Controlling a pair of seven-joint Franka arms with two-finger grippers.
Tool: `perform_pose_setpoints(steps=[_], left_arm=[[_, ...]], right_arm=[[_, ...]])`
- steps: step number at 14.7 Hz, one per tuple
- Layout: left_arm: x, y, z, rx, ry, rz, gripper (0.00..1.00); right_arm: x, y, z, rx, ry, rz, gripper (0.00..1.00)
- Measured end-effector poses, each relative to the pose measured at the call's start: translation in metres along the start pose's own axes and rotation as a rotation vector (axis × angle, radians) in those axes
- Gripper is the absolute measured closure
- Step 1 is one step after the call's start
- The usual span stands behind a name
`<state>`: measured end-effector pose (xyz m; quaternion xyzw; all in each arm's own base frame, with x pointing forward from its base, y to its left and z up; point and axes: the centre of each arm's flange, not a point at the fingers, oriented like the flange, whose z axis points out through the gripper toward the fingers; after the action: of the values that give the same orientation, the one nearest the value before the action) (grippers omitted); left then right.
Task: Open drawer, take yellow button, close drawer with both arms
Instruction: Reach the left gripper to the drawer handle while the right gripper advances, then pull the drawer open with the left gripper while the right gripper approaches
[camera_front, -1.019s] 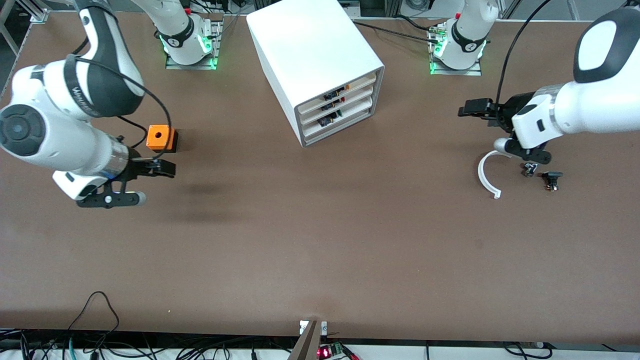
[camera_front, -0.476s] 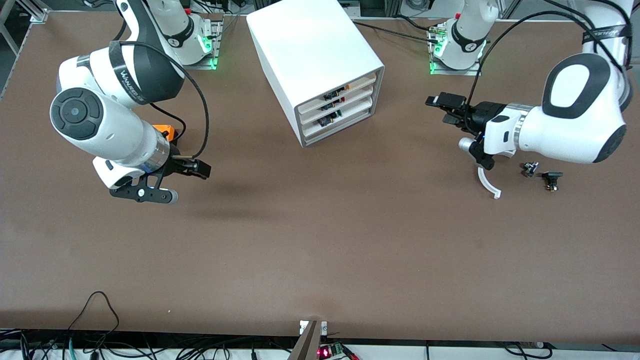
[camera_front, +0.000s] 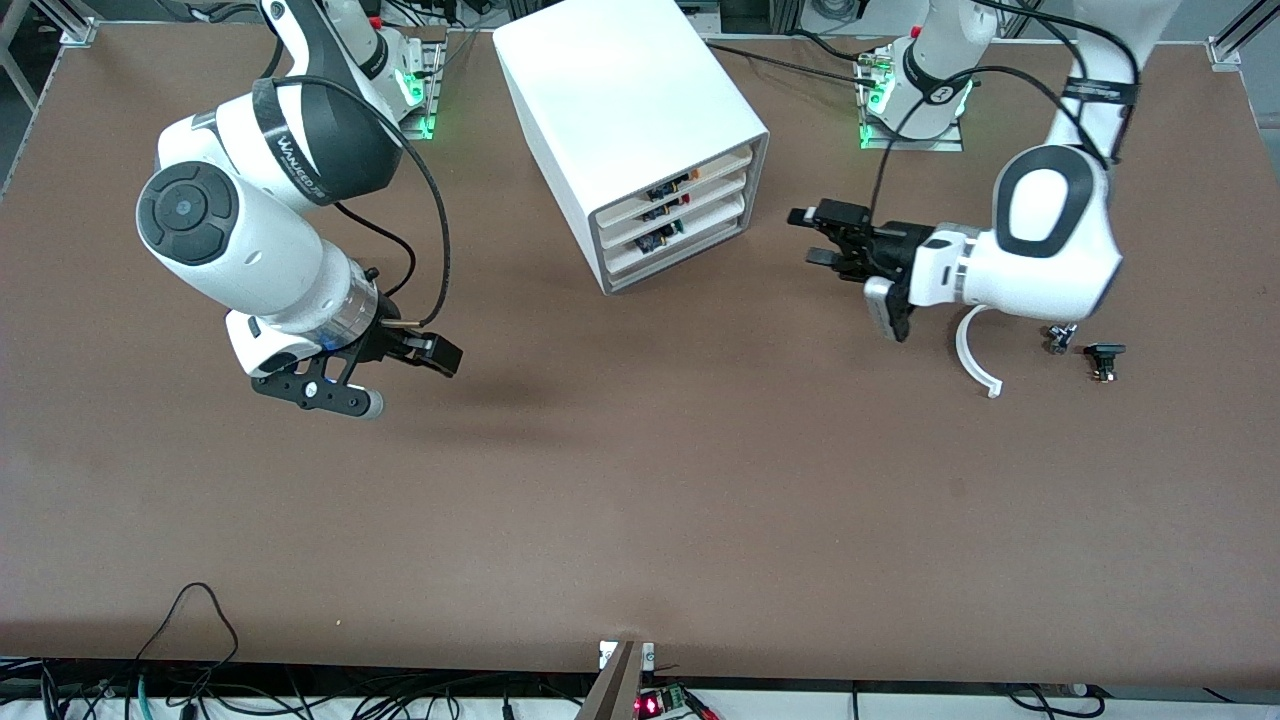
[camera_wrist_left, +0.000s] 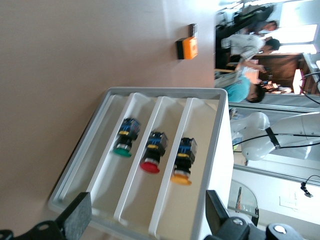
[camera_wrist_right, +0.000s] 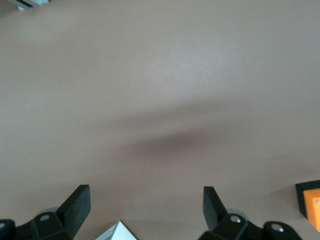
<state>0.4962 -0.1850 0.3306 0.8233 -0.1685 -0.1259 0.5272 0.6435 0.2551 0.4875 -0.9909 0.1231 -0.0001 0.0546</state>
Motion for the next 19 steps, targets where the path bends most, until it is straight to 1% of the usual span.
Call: perform_pose_setpoints(steps=[2,4,6,7,8,9,10,11,12,13,14,15,17,18,19], left_arm=[[-0.019,-0.018,0.026,-0.069,0.034,0.035,0.01],[-0.037,-0.032,0.046,-0.137,0.069,0.050,0.03],[-0.049,-0.036,0.068,-0.202,0.100,0.044,0.04],[-0.054,-0.036,0.080,-0.221,0.103,0.036,0.08],[-0.058,-0.035,0.091,-0.230,0.103,0.028,0.08],[-0.061,-0.034,0.101,-0.234,0.100,0.020,0.12],[-0.064,-0.032,0.112,-0.239,0.092,0.014,0.12],[-0.067,-0.030,0.120,-0.243,0.084,0.009,0.20],[-0.069,-0.030,0.124,-0.243,0.078,0.006,0.24],[-0.071,-0.031,0.126,-0.243,0.074,0.002,0.25],[-0.073,-0.032,0.127,-0.243,0.071,-0.001,0.31],[-0.074,-0.032,0.129,-0.243,0.068,-0.003,0.31],[-0.076,-0.031,0.134,-0.241,0.058,-0.002,0.46],[-0.077,-0.030,0.138,-0.238,0.051,-0.001,0.46],[-0.078,-0.029,0.142,-0.234,0.043,0.001,0.52]], right_arm=[[0.004,-0.003,-0.004,0.043,0.025,0.015,0.00],[0.007,-0.008,-0.006,0.101,0.041,0.041,0.00],[0.010,-0.013,-0.008,0.140,0.066,0.054,0.00],[0.012,-0.015,-0.007,0.158,0.081,0.062,0.00],[0.014,-0.017,-0.007,0.173,0.097,0.074,0.00],[0.015,-0.020,-0.006,0.187,0.112,0.088,0.00],[0.016,-0.023,-0.005,0.199,0.122,0.101,0.00],[0.015,-0.027,-0.003,0.209,0.130,0.110,0.00],[0.013,-0.032,-0.002,0.217,0.134,0.121,0.00],[0.012,-0.036,-0.001,0.223,0.138,0.131,0.00],[0.011,-0.039,-0.001,0.232,0.143,0.143,0.00],[0.009,-0.043,-0.001,0.242,0.147,0.162,0.00],[0.002,-0.054,0.002,0.252,0.141,0.203,0.00],[-0.004,-0.062,0.004,0.257,0.134,0.222,0.00],[-0.010,-0.070,0.006,0.262,0.129,0.240,0.00]])
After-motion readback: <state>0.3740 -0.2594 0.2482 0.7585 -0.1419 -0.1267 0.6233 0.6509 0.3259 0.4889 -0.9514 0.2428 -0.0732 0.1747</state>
